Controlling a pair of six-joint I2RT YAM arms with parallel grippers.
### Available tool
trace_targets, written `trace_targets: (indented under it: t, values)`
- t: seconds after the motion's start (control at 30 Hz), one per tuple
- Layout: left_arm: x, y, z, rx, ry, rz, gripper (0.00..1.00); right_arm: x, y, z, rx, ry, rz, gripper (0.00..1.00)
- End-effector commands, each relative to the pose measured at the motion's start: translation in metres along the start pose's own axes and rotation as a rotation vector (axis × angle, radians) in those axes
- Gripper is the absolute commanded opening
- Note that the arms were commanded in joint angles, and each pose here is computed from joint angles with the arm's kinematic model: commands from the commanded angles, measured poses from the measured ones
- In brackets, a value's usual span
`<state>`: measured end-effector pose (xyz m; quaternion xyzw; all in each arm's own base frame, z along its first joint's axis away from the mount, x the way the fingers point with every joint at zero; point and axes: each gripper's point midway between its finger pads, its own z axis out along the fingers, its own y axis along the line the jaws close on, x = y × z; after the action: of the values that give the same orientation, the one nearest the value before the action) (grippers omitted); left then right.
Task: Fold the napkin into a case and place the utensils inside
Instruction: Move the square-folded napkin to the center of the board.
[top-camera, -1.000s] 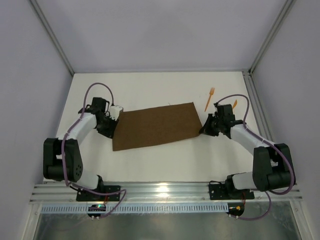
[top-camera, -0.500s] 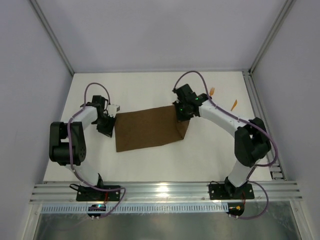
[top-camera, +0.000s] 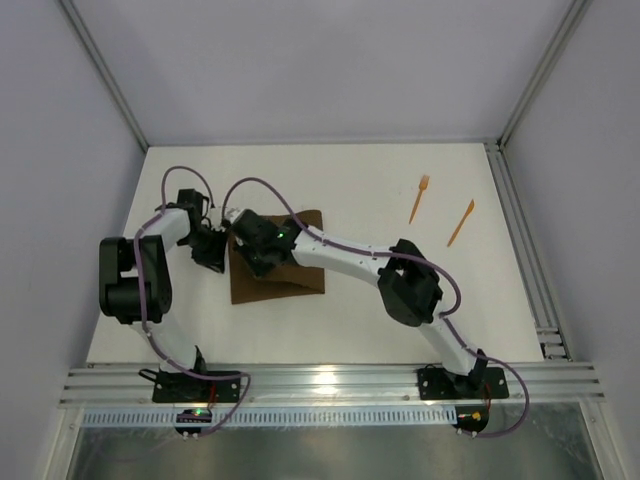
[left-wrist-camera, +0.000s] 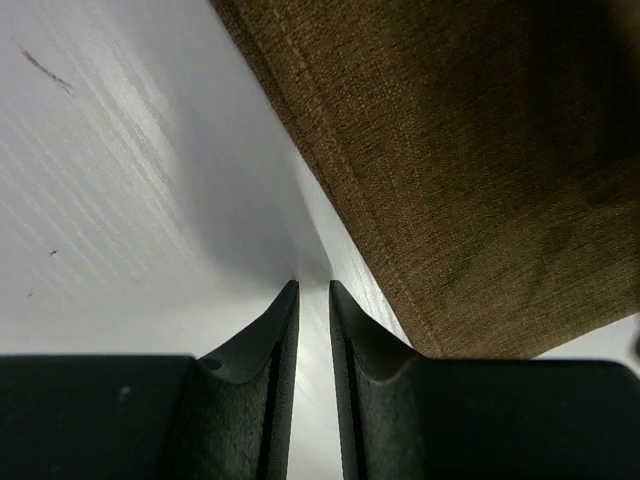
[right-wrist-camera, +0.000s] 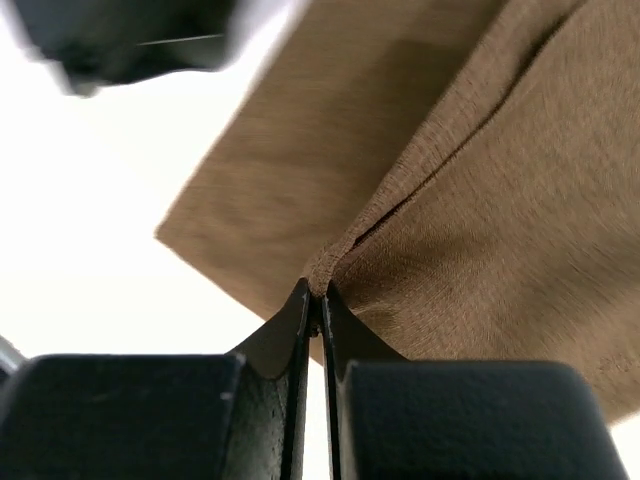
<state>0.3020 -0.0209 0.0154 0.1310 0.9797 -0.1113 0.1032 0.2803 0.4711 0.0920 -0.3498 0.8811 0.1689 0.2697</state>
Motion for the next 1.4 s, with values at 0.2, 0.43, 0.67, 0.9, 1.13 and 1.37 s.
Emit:
trace_targets:
  t: [0.2, 0.43, 0.67, 0.9, 1.13, 1.37]
  values:
    - [0.004, -0.02, 0.017, 0.138, 0.031, -0.037, 0.19, -0.028, 0.051, 0.0, -0.107, -0.155, -0.098, 0.03]
    - [0.007, -0.02, 0.026, 0.149, 0.053, -0.044, 0.03, -0.042, 0.071, -0.018, -0.162, -0.25, -0.146, 0.03]
    - [0.002, -0.016, 0.019, 0.125, 0.018, -0.04, 0.0, -0.039, 0.085, -0.04, -0.243, -0.322, -0.122, 0.03]
    - [-0.002, -0.012, 0.011, 0.101, -0.01, -0.035, 0.0, -0.028, 0.094, -0.024, -0.287, -0.278, -0.085, 0.03]
    - [-0.002, -0.008, 0.003, 0.088, -0.026, -0.045, 0.04, -0.013, 0.089, 0.007, -0.25, -0.18, -0.043, 0.05]
    - [-0.004, 0.011, -0.017, 0.001, -0.046, -0.053, 0.2, -0.017, 0.1, 0.004, -0.319, -0.176, -0.047, 0.49]
